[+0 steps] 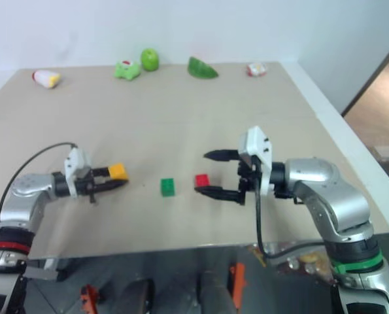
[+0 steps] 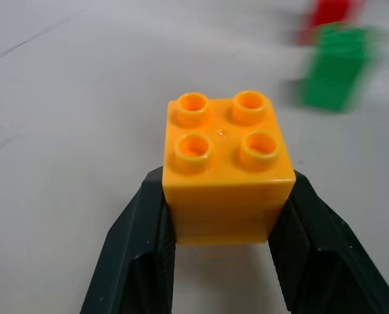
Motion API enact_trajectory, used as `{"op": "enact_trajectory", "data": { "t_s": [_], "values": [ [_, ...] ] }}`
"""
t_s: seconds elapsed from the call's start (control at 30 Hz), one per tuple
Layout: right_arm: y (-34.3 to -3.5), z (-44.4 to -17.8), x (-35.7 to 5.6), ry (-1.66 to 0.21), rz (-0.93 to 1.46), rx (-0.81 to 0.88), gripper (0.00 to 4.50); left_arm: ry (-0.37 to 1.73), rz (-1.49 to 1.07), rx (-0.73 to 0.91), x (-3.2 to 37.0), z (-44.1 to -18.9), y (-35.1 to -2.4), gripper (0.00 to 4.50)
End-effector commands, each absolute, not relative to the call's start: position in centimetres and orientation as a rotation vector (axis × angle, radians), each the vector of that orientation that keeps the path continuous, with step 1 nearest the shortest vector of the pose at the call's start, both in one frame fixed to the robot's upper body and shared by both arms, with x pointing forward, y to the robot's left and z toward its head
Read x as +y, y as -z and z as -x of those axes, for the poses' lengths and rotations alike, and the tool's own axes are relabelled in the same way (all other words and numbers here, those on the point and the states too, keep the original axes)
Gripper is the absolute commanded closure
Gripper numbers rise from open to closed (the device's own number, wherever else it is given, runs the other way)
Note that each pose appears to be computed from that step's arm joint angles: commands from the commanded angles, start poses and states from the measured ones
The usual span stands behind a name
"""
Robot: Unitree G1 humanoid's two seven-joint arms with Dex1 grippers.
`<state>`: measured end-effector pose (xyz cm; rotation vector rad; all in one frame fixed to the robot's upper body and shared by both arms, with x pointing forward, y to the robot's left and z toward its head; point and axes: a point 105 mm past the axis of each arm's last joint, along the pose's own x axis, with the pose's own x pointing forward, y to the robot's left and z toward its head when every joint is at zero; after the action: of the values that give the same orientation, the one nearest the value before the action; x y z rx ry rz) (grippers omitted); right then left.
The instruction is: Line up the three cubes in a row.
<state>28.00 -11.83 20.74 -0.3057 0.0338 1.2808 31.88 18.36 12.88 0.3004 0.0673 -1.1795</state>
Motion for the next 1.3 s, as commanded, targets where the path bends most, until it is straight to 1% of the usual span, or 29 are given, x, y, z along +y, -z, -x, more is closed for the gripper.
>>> {"op": "enact_trajectory", "data": {
  "t_s": [0.03,0.13,0.23,0.47,0.57,0.77,0.97,1.13,1.3],
  "values": [
    [-21.3,-28.2,-13.3,-1.243,0.328,0.02,0.0,1.315,-0.355,0.075,17.4,-29.5,-13.7,3.16],
    [-21.2,-28.5,-13.7,-1.232,0.331,0.025,0.0,1.375,-0.402,0.115,17.3,-28.4,-12.8,3.16],
    [-21.6,-28.7,-13.6,-1.222,0.326,0.008,0.0,1.354,-0.418,0.124,17.5,-29.5,-12.1,3.16],
    [-21.5,-28.5,-13.5,-1.226,0.331,0.01,0.0,1.342,-0.423,0.089,16.9,-31.6,-12.0,3.16],
    [-21.6,-28.4,-13.5,-1.221,0.331,0.011,0.0,1.354,-0.419,0.083,16.4,-32.0,-11.8,3.16],
    [-21.3,-28.2,-14.2,-1.205,0.33,0.032,0.0,1.4,-0.415,0.117,16.2,-31.6,-10.8,3.16],
    [-20.9,-28.2,-14.8,-1.18,0.326,0.052,0.0,1.37,-0.417,0.124,16.7,-32.4,-10.6,3.16],
    [-21.0,-28.3,-14.7,-1.178,0.325,0.05,0.0,1.327,-0.417,0.095,16.7,-33.7,-11.0,3.16],
    [-21.0,-28.3,-14.6,-1.183,0.327,0.05,0.0,1.333,-0.421,0.088,16.4,-33.9,-10.9,3.16]
  ]
}}
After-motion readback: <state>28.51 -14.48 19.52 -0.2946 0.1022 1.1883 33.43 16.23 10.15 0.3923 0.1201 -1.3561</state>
